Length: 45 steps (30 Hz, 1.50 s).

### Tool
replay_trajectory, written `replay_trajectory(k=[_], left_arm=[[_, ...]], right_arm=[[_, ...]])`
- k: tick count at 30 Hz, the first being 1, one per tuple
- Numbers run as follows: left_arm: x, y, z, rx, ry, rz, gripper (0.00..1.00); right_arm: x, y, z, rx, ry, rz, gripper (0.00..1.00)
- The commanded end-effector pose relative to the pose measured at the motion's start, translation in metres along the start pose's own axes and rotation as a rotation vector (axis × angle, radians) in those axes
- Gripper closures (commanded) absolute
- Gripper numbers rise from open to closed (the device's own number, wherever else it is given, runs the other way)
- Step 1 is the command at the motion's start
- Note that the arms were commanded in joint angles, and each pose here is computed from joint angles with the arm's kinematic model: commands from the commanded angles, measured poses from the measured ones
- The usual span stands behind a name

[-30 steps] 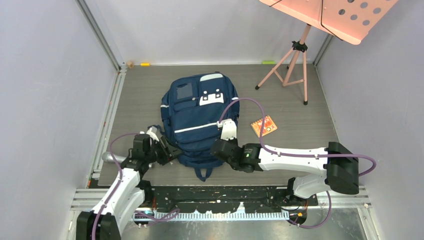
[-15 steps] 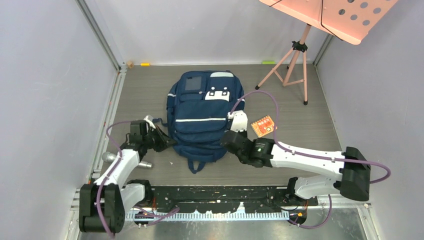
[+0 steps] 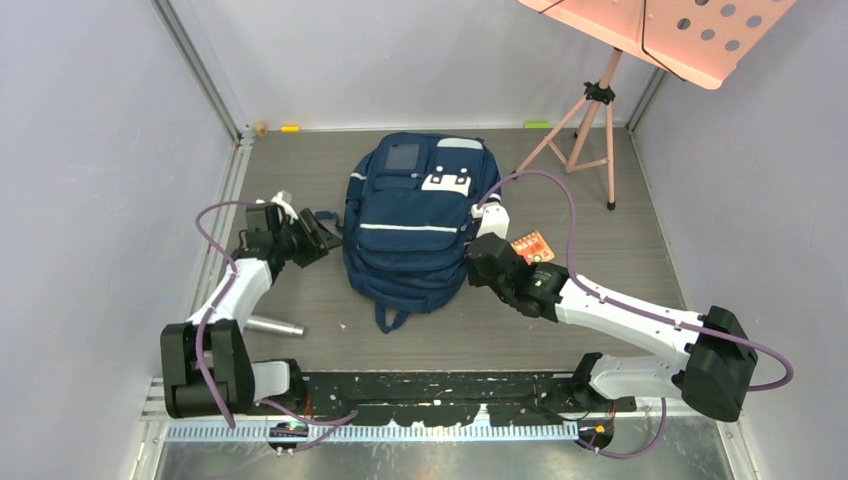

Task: Pack the student bag
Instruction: Zip the student bag at the center of the board.

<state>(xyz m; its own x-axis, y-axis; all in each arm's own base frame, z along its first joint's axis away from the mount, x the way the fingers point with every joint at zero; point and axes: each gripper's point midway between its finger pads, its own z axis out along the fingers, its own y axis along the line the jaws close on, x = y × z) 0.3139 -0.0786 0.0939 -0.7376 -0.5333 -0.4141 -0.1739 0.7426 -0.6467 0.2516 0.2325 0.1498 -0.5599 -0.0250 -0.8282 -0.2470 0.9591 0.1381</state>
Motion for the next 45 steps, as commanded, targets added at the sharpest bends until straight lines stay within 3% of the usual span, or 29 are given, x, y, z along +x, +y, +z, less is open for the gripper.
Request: replay_trajectory(k=[1,4,11,20,27,37,42,45], left_arm=[[-0.038,-0.029,-0.026,-0.008,-0.173,0.178,0.41],[-0.006,-0.044,-0.031,0.009,-0.129,0.217,0.33],[0.072,-0.062,-0.033,0.105,-0.035,0.229,0.27],[0.113,-0.072,-0.039,0.2,0.0,0.394,0.16],[0.13,-0.056,-0.025,0.118,0.061,0.188,0.13],[0.147,-0.045,-0.002,0.106,0.095,0.13,0.1],[0.139,-0.049,0.009,0.117,0.059,0.149,0.18],[0.128,-0.051,0.011,0.104,0.009,0.173,0.45]], right_arm=[[-0.018,-0.005,0.001,0.016,-0.04,-0.019,1.0],[-0.017,-0.002,0.002,0.004,-0.038,-0.001,1.0],[-0.013,0.001,0.003,-0.014,-0.034,0.029,1.0],[-0.014,0.003,-0.001,-0.03,-0.045,0.049,1.0],[-0.016,0.004,-0.001,-0.037,-0.046,0.054,1.0],[-0.019,0.004,-0.002,-0.036,-0.057,0.053,1.0],[-0.021,0.003,-0.005,-0.034,-0.063,0.051,1.0],[-0.021,-0.004,-0.005,-0.007,-0.066,0.032,1.0]])
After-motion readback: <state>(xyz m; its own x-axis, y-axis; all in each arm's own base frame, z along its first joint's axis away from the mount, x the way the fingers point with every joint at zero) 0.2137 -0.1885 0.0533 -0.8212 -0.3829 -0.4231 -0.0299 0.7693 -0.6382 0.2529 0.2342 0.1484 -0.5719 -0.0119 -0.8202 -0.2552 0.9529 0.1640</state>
